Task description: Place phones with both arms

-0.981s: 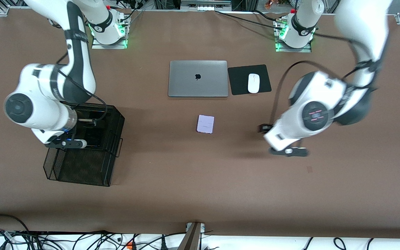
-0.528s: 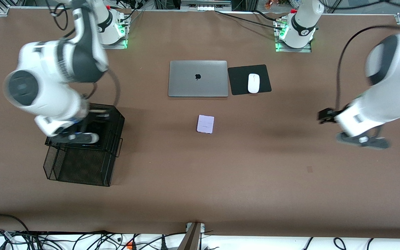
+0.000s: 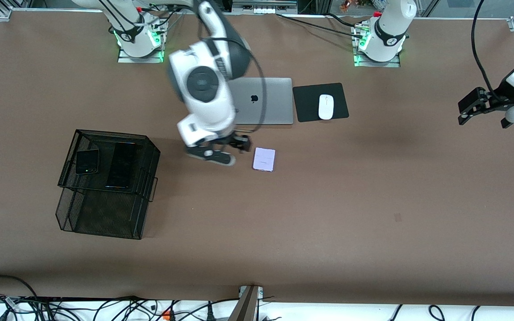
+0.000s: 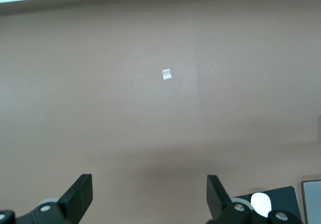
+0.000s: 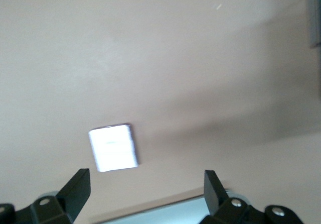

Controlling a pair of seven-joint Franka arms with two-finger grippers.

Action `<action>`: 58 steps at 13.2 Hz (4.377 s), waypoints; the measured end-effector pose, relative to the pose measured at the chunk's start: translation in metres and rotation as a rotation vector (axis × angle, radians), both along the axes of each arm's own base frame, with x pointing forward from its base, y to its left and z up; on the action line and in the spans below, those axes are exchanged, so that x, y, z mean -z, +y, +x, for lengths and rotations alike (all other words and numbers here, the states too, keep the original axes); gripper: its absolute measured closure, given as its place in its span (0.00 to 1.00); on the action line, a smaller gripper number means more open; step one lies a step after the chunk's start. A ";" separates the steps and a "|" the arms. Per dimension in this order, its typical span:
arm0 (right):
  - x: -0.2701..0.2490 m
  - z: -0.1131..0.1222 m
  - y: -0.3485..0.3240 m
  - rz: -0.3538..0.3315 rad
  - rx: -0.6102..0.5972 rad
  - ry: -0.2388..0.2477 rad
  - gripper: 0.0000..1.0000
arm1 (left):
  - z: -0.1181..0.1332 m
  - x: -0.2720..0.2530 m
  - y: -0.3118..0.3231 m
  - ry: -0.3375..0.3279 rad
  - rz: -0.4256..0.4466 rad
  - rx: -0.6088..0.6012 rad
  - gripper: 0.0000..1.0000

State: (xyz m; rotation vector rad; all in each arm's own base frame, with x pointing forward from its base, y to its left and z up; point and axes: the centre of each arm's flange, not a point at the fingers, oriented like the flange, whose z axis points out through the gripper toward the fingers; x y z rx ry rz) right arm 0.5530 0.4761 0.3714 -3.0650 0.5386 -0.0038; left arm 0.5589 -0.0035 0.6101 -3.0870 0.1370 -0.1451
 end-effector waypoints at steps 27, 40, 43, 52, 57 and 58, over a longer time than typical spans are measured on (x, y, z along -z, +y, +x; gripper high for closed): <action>0.181 -0.030 0.076 -0.069 -0.051 -0.087 0.15 | -0.008 0.002 -0.006 0.073 0.000 -0.002 0.00; -0.054 0.151 -0.328 -0.052 -0.354 0.073 0.15 | -0.006 -0.003 -0.007 0.095 0.001 -0.001 0.00; -0.043 0.177 -0.417 -0.077 -0.449 0.007 0.15 | -0.003 -0.002 -0.007 0.100 0.001 -0.001 0.00; 0.125 0.203 -0.458 -0.041 -0.468 0.002 0.15 | -0.004 -0.003 -0.007 0.108 0.001 -0.002 0.00; 0.111 0.202 -0.462 0.002 -0.432 0.005 0.00 | -0.005 -0.003 -0.007 0.115 0.001 -0.002 0.00; 0.097 0.200 -0.469 0.006 -0.425 0.025 0.00 | -0.005 -0.003 -0.007 0.115 0.001 -0.002 0.00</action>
